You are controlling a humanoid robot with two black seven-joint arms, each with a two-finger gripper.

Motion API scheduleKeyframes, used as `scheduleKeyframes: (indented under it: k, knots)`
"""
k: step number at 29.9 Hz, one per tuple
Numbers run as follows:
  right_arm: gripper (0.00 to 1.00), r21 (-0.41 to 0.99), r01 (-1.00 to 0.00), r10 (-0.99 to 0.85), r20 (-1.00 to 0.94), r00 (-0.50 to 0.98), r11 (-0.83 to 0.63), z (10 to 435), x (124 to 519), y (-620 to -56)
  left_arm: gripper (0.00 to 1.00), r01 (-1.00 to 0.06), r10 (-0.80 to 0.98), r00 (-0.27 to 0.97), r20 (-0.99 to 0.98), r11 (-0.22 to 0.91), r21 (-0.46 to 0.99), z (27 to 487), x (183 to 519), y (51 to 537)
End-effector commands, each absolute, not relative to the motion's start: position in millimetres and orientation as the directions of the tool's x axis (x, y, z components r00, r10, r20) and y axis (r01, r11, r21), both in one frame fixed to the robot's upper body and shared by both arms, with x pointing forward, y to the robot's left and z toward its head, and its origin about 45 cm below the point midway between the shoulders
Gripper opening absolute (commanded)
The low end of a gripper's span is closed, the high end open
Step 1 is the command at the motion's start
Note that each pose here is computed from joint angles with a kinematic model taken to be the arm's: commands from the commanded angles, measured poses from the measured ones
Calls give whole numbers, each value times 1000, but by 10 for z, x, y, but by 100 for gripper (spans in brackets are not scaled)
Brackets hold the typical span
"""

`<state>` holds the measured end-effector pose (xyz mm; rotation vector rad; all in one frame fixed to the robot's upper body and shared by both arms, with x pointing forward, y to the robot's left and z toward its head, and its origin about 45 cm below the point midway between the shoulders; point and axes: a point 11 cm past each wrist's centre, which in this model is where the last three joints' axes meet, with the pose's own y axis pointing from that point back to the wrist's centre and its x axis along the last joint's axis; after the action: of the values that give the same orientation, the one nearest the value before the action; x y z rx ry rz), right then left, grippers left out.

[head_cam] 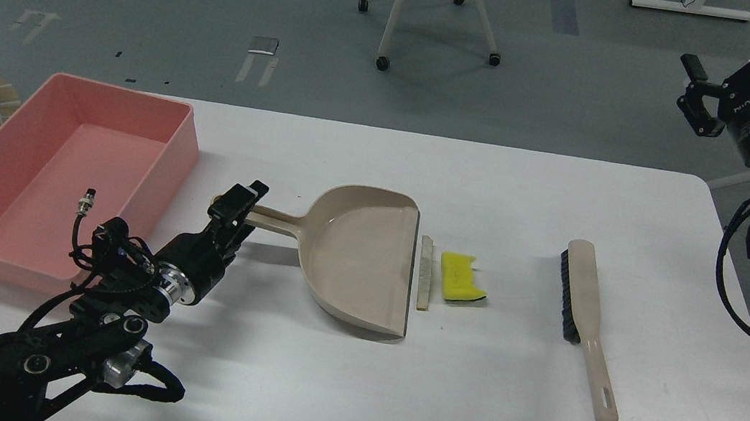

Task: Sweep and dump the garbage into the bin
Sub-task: 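Lower the left gripper and grasp the beige dustpan handle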

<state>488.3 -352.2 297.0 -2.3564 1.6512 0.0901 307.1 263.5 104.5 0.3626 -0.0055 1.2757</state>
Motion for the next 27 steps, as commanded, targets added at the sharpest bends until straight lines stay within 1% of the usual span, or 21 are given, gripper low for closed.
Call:
scheduleKeyframes:
  k: [1, 2, 4, 5, 6, 7, 9, 10, 15, 18, 22, 26, 27]
  knots:
    - [100, -179, -930, -914, -201, 353, -320, 2971, 4885, -3514, 68, -935, 933, 293, 209, 234, 266, 1024, 3101, 2632]
    - [100, -179, -930, -914, -201, 353, -320, 2971, 4885, -3514, 65, -935, 933, 293, 210, 234, 267, 1025, 3101, 2638]
    - [100, -180, -930, -914, -201, 353, -320, 2978, 4888, -3512, 55, -933, 931, 297, 211, 236, 270, 1023, 3102, 2629]
    - [100, -180, -930, -914, -201, 353, -320, 2978, 4888, -3512, 39, -933, 930, 301, 212, 240, 268, 1026, 3106, 2614]
    - [100, -179, -930, -914, -201, 353, -320, 2977, 4888, -3511, 30, -932, 929, 302, 212, 241, 271, 1022, 3103, 2612]
    - [100, -179, -930, -914, -200, 354, -321, 2975, 4887, -3510, 15, -931, 929, 304, 211, 243, 271, 1021, 3105, 2602]
    - [100, -178, -930, -914, -200, 353, -321, 2968, 4885, -3512, 6, -929, 929, 306, 209, 244, 277, 1012, 3100, 2593]
    - [100, -176, -931, -914, -200, 353, -321, 2966, 4885, -3512, 0, -928, 928, 308, 209, 244, 282, 1004, 3096, 2592]
    - [100, -173, -938, -924, -192, 331, -300, 2977, 4893, -3548, 0, -924, 928, 308, 210, 239, 299, 989, 3092, 2600]
    - [100, -157, -942, -934, -155, 321, -298, 3013, 4865, -3668, 0, -925, 927, 307, 213, 238, 298, 995, 3098, 2611]
    - [100, -51, -920, -921, 8, 389, -389, 2972, 4761, -3681, 0, -927, 926, 308, 217, 241, 287, 1035, 3140, 2601]
    - [100, 75, -869, -850, 181, 495, -490, 3017, 4515, -3730, 0, -929, 927, 307, 217, 242, 280, 1058, 3164, 2591]
    - [100, 125, -849, -817, 231, 528, -513, 3028, 4414, -3751, 0, -929, 926, 308, 218, 244, 277, 1070, 3176, 2585]
